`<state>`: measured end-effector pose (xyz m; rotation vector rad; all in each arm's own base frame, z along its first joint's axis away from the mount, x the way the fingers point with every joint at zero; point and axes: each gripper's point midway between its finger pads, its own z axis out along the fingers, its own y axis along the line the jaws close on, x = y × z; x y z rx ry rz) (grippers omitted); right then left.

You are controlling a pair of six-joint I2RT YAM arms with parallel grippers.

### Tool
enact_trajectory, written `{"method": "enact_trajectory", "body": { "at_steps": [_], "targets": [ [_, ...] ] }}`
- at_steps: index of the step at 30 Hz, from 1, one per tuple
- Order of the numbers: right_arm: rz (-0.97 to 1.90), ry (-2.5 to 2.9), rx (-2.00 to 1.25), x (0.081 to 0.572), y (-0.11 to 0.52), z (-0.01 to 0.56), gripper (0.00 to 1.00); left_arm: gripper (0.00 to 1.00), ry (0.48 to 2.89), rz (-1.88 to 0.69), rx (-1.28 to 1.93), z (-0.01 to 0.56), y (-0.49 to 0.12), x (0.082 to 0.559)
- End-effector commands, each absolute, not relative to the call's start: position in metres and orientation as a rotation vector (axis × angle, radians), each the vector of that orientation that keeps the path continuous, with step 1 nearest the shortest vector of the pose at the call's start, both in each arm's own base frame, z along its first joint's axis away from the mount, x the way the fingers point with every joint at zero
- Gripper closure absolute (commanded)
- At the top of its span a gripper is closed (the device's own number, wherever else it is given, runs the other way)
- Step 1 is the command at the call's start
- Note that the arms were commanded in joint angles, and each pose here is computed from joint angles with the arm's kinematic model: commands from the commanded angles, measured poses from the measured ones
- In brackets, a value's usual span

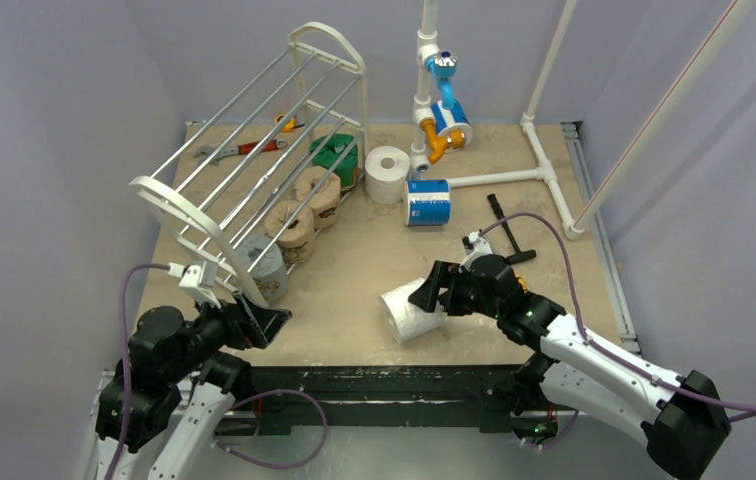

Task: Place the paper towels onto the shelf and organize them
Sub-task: Adjust the paper towel at the center of the board.

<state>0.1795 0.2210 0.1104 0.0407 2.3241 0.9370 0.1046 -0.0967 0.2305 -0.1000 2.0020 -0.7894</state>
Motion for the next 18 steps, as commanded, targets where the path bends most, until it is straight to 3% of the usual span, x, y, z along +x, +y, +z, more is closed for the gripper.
{"method": "enact_trajectory", "body": {
  "at_steps": [1, 5, 7, 18],
  "targets": [
    [0.984, 2.267, -0.054, 0.178, 0.227, 0.125, 0.21, 0.13, 2.000, -1.065, 0.000, 0.245, -0.133, 0.088],
    [1.003, 2.258, -0.063, 0.176, 0.228, 0.127, 0.21, 0.11, 1.980, -1.174, -0.015, 0.241, -0.147, 0.094],
    [1.021, 2.257, -0.073, 0.174, 0.230, 0.128, 0.20, 0.05, 1.996, -1.208, -0.030, 0.234, -0.152, 0.098],
    [1.162, 2.270, -0.073, 0.165, 0.246, 0.111, 0.21, 0.01, 2.118, -1.310, -0.015, 0.199, -0.184, 0.121]
  ]
}}
